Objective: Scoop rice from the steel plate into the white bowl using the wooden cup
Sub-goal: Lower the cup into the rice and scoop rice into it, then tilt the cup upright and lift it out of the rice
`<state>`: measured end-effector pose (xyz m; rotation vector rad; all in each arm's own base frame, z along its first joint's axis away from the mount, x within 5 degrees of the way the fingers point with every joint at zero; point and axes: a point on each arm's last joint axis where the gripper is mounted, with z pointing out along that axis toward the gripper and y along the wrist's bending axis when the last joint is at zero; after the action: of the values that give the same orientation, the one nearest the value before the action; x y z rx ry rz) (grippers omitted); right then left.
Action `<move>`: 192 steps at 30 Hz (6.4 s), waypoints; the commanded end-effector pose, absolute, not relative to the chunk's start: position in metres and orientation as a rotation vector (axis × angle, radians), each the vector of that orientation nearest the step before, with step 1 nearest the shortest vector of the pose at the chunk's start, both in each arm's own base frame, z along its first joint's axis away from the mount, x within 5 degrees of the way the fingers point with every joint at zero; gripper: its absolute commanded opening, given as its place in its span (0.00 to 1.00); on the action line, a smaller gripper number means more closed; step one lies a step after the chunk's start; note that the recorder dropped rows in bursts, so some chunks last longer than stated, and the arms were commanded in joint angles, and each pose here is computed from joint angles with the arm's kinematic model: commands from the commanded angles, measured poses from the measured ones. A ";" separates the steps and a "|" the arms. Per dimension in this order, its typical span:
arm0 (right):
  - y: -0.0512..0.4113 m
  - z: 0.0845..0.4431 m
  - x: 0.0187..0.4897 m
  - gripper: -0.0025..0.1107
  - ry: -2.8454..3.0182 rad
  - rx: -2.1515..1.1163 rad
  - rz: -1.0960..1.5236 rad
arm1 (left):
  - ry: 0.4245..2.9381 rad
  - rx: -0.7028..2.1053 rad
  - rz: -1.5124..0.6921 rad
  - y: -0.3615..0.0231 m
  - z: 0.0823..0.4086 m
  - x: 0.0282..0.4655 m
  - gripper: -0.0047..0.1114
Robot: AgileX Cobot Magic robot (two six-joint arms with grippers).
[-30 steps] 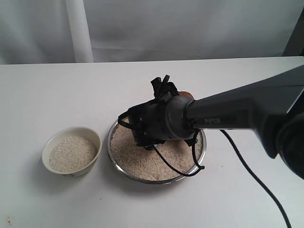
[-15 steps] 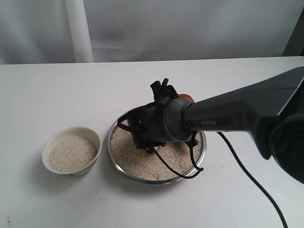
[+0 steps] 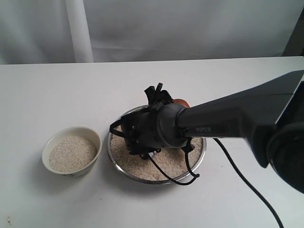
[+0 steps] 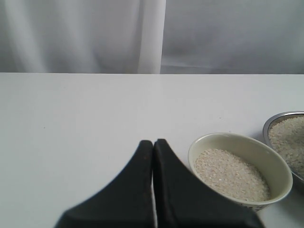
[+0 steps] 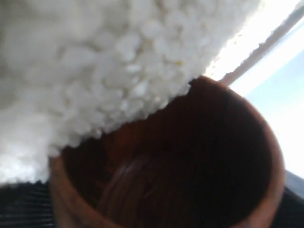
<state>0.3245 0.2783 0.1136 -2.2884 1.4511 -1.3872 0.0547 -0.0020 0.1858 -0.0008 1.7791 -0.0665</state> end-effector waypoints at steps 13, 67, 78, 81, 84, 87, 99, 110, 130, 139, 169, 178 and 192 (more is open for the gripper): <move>0.279 0.108 0.315 0.02 1.602 -2.289 -1.270 | 1.769 -0.005 -0.080 -0.002 0.187 0.055 0.04; 0.316 0.115 0.291 0.02 1.787 -2.110 -0.553 | 1.769 -0.005 -0.080 -0.002 0.187 0.055 0.04; 0.322 0.113 0.288 0.02 1.837 -2.040 -0.408 | 1.769 -0.005 -0.080 -0.002 0.187 0.055 0.04; 0.324 0.114 0.287 0.02 1.844 -2.027 -0.374 | 1.769 -0.005 -0.080 -0.002 0.187 0.055 0.04; 0.320 0.117 0.292 0.02 1.886 -1.973 -0.314 | 1.769 -0.005 -0.080 -0.002 0.187 0.055 0.04; 0.315 0.120 0.293 0.02 1.889 -1.917 -0.232 | 1.769 -0.005 -0.080 -0.002 0.187 0.055 0.04; 0.295 0.121 0.286 0.02 1.884 -1.688 -0.008 | 1.769 -0.005 -0.080 -0.002 0.187 0.055 0.04; 0.286 0.110 0.284 0.02 1.856 -1.529 0.105 | 1.769 -0.005 -0.080 -0.002 0.187 0.055 0.04; 0.278 0.121 0.271 0.02 1.707 -1.300 0.223 | 1.769 -0.005 -0.080 -0.002 0.187 0.055 0.04; 0.272 0.122 0.264 0.02 1.630 -1.153 0.288 | 1.769 -0.005 -0.080 -0.002 0.187 0.055 0.04; 0.273 0.125 0.265 0.02 1.612 -1.118 0.309 | 1.769 -0.005 -0.080 -0.002 0.187 0.055 0.04; 0.281 0.136 0.273 0.02 1.565 -1.099 0.313 | 1.769 -0.005 -0.080 -0.002 0.187 0.055 0.04; 0.352 0.209 0.290 0.02 1.472 -1.239 0.290 | 1.769 -0.005 -0.080 -0.002 0.187 0.055 0.04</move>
<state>0.2886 0.3394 0.1859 -1.2020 1.5311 0.3101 0.0547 -0.0020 0.1858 -0.0008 1.7791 -0.0665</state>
